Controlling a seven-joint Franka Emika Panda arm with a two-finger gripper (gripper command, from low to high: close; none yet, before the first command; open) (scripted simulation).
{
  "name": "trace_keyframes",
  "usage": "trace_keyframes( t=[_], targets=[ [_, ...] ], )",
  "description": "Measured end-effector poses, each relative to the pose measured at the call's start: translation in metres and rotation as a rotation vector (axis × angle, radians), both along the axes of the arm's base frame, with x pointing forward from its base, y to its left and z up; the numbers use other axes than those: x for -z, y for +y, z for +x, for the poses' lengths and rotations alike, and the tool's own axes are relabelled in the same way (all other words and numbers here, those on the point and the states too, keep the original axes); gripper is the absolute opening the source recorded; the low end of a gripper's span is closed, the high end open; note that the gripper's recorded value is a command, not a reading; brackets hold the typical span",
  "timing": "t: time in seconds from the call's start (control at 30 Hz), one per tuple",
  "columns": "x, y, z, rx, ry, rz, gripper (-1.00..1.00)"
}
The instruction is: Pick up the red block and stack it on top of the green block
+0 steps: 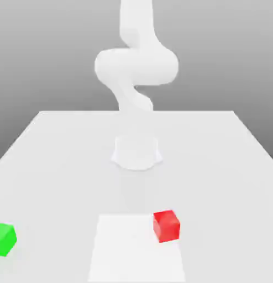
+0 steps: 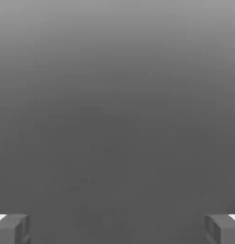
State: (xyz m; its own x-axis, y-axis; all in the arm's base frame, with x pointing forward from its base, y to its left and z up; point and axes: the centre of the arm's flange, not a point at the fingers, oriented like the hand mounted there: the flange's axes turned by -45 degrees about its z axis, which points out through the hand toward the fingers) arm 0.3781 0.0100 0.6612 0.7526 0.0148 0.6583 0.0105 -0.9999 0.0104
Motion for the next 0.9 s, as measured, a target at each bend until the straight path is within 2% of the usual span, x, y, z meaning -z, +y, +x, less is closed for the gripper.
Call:
trace_keyframes(
  t=[0.13, 0.3, 0.43, 0.6, 0.67, 0.83, 0.87, 0.9],
  targets=[
    [0.099, 0.017, 0.043, -0.042, 0.153, -0.034, 0.00],
    [0.224, 0.035, 0.061, -0.101, 0.339, -0.065, 0.00],
    [0.324, 0.048, 0.048, -0.156, 0.492, -0.082, 0.00],
    [0.431, 0.062, 0.003, -0.234, 0.676, -0.092, 0.00],
    [0.457, 0.062, -0.005, -0.240, 0.705, -0.090, 0.00],
    [0.507, 0.062, -0.008, -0.242, 0.714, -0.089, 0.00],
    [0.514, 0.062, -0.009, -0.242, 0.714, -0.090, -1.00],
    [0.514, 0.062, -0.009, -0.242, 0.714, -0.090, -1.00]
  ],
)
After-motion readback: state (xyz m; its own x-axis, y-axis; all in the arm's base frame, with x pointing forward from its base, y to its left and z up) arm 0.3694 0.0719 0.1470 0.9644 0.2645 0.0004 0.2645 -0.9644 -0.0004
